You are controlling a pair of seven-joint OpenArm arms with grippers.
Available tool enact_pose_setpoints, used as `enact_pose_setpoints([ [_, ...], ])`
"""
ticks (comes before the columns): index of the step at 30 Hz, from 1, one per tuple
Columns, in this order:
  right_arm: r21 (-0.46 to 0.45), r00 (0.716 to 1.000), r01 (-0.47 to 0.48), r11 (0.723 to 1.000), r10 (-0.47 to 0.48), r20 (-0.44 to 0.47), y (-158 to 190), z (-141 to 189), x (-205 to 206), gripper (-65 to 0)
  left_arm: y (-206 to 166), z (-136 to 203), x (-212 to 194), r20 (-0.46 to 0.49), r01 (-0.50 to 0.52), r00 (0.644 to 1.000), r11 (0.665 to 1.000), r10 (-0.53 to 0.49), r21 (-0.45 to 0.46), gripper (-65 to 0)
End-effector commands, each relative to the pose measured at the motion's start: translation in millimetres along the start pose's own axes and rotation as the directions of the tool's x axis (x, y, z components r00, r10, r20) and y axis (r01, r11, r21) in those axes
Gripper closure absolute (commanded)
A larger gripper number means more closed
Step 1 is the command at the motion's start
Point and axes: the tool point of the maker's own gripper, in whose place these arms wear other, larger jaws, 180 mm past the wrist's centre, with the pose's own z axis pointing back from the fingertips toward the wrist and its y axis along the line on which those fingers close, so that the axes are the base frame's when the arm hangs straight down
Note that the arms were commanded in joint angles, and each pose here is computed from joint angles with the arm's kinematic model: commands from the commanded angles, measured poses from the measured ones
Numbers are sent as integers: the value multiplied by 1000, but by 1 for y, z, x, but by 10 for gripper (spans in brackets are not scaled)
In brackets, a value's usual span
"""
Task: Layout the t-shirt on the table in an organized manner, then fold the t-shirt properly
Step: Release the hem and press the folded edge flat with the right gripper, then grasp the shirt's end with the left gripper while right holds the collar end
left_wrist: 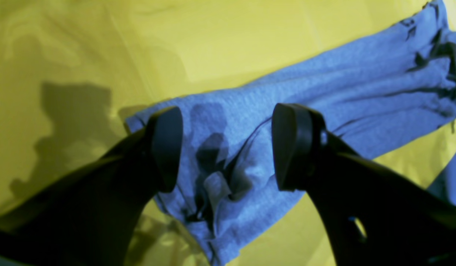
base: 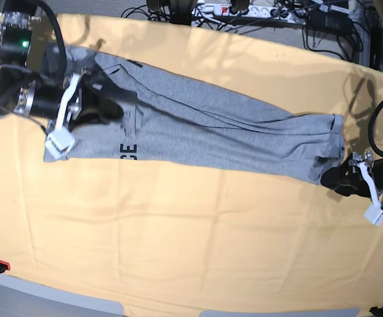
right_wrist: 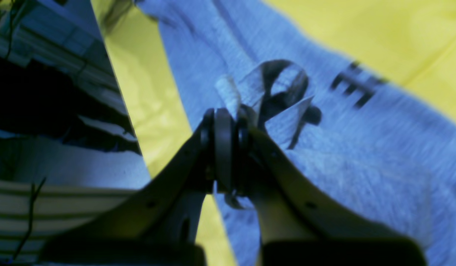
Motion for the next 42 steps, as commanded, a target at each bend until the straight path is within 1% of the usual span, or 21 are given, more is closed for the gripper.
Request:
enact_pose_setpoints([
  [1, -15, 999, -34, 999, 34, 5, 1, 5, 4, 0, 2, 15, 23, 60, 34, 998, 999, -35, 14, -390],
  [5, -79, 995, -29, 996, 21, -94, -6, 8, -22, 0, 3, 19, 32, 74, 46, 996, 999, -48, 22, -390],
  [8, -100, 990, -13, 995, -1, -143, -7, 10, -38, 0, 3, 22, 38, 84, 56, 995, 998, -58, 28, -390],
  [13, -94, 986, 9, 995, -24, -163, -2, 11, -49, 0, 3, 26, 51, 107, 73, 991, 997, -77, 36, -390],
  [16, -128, 980, -2, 992, -23, -196, -9, 13, -55, 0, 3, 29, 59, 121, 85, 989, 995, -90, 42, -390],
  [18, -129, 980, -3, 992, -23, -197, -9, 13, -55, 0, 4, 33, 64, 128, 93, 987, 994, -99, 50, -390],
  [19, -124, 981, -1, 992, -23, -192, -8, 12, -54, -26, 5, 35, 65, 129, 95, 986, 994, -101, 54, -390],
  [22, -99, 985, -1, 995, -16, -172, -4, 13, -49, -195, 9, 43, 66, 123, 99, 987, 992, -108, 74, -390],
  [23, -96, 985, -15, 995, -2, -172, -2, 15, -46, -225, 10, 45, 66, 121, 100, 987, 992, -109, 81, -390],
  [25, -106, 983, -69, 992, 50, -179, 0, 20, -38, -241, 13, 51, 65, 114, 101, 987, 990, -112, 95, -390],
  [27, -136, 979, -133, 982, 108, -172, 1, 30, -25, -240, 16, 57, 65, 107, 103, 988, 988, -115, 110, -390],
  [29, -183, 979, -167, 969, 141, -147, 0, 42, -13, -240, 20, 64, 64, 99, 106, 988, 986, -119, 129, -390],
  [33, -221, 987, -156, 963, 144, -71, 0, 60, 1, -240, 27, 80, 68, 113, 99, 987, 981, -118, 164, -390],
  [36, -268, 991, -131, 955, 117, -66, -9, 62, -2, -239, 31, 93, 75, 157, 88, 981, 979, -118, 186, -390],
  [37, -288, 993, -117, 950, 114, -29, -12, 61, 2, -221, 32, 97, 78, 175, 75, 978, 978, -110, 195, -390],
  [38, -304, 994, -102, 947, 105, -4, -16, 58, 3, -167, 34, 103, 81, 194, 62, 976, 977, -103, 206, -390],
  [40, -313, 997, -67, 947, 72, 3, -23, 51, -4, -18, 39, 114, 84, 214, 50, 971, 970, -103, 237, -390],
  [41, -303, 999, -45, 952, 46, -2, -24, 46, -10, 0, 43, 120, 84, 228, 34, 969, 967, -94, 253, -390],
  [42, -294, 1000, -22, 956, 22, -2, -26, 41, -15, 0, 46, 126, 83, 241, 14, 967, 963, -82, 270, -390],
])
